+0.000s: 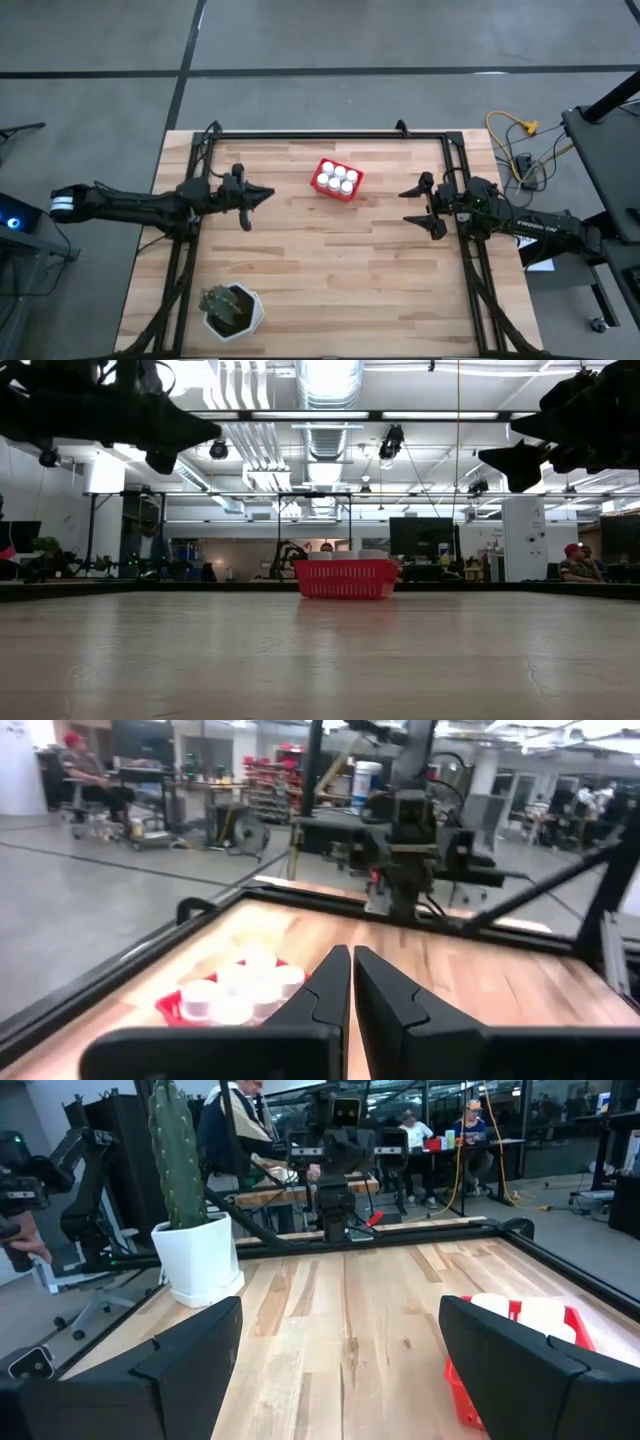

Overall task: Pick and place pill bottles into a basket
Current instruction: Return to Home Position

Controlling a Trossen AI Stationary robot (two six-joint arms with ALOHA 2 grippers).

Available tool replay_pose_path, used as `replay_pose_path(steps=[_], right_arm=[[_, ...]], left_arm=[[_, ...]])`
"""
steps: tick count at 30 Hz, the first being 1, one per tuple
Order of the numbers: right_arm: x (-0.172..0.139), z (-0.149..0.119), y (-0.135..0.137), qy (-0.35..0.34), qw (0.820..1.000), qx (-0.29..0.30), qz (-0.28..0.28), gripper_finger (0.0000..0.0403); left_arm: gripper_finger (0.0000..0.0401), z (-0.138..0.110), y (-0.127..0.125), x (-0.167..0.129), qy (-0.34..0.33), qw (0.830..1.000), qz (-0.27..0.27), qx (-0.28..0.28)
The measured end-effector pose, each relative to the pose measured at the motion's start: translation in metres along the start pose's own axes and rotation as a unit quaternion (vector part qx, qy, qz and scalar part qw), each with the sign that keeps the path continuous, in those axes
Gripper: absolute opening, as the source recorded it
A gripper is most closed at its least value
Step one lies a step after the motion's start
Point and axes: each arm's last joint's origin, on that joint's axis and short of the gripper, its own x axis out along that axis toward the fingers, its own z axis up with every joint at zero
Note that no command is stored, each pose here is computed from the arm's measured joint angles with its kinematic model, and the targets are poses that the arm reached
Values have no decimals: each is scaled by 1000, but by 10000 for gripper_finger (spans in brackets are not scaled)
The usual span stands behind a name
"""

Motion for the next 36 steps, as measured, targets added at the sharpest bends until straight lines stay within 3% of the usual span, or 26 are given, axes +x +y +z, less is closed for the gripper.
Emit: replay_pose_path(steps=[6, 22, 36], right_arm=[[0, 0, 0, 1, 1000, 0, 0, 327], [0, 0, 0, 0, 1000, 4, 0, 327], [0, 0, 0, 0, 1000, 3, 0, 327]], left_arm=[[0, -17, -1, -4, 27, 997, -55, 53], [0, -26, 4, -29, -64, 995, -49, 50], [0, -41, 7, -39, 8, 998, -45, 46]])
